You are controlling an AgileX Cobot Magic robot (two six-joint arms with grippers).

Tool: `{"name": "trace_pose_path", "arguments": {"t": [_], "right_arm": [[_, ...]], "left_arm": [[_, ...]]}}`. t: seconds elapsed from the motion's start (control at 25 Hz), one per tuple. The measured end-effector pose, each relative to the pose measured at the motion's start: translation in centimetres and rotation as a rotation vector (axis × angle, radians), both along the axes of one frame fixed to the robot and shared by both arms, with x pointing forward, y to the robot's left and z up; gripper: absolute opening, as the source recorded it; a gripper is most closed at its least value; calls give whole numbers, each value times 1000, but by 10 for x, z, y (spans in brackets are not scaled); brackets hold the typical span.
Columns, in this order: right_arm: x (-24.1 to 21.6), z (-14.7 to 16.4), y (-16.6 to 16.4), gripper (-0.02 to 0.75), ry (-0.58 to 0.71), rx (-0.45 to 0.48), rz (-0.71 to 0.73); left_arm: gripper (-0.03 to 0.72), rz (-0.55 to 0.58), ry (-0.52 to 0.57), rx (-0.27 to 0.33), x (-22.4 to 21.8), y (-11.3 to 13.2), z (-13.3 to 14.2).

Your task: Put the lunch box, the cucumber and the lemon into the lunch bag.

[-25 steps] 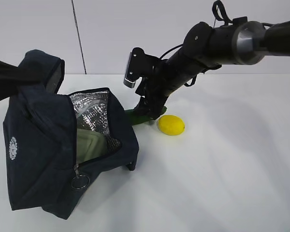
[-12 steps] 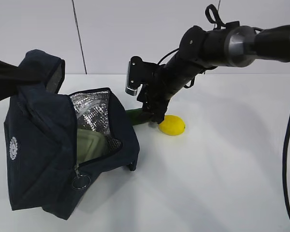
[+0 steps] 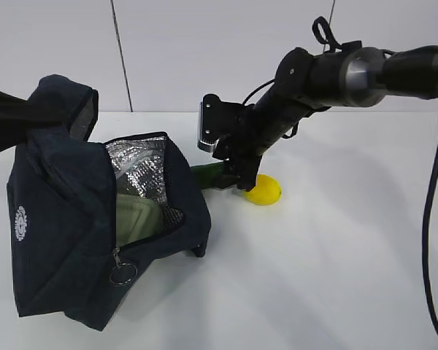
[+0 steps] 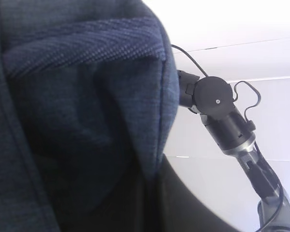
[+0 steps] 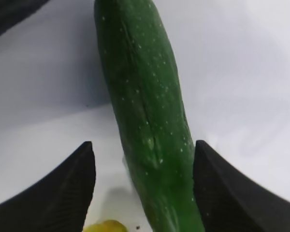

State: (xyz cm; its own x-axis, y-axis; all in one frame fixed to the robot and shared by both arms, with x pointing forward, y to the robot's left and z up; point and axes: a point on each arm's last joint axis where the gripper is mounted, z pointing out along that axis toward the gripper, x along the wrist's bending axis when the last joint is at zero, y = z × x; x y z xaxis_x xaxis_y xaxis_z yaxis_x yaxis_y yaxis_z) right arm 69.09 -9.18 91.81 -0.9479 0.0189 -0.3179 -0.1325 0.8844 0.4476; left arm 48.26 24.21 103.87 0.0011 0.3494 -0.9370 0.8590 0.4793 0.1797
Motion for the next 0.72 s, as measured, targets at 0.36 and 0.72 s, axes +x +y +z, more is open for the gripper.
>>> {"name": "trace_pose_path", "arguments": {"t": [0.36,0.72], "right_arm": [[12,-1,-9,489,-1,39,-30],[16,-2,-4,488,41,58,4]], "left_arm": [[-7,3,0,-5,0,0,0],[-7,4,-1,-7,0,0,1]]}}
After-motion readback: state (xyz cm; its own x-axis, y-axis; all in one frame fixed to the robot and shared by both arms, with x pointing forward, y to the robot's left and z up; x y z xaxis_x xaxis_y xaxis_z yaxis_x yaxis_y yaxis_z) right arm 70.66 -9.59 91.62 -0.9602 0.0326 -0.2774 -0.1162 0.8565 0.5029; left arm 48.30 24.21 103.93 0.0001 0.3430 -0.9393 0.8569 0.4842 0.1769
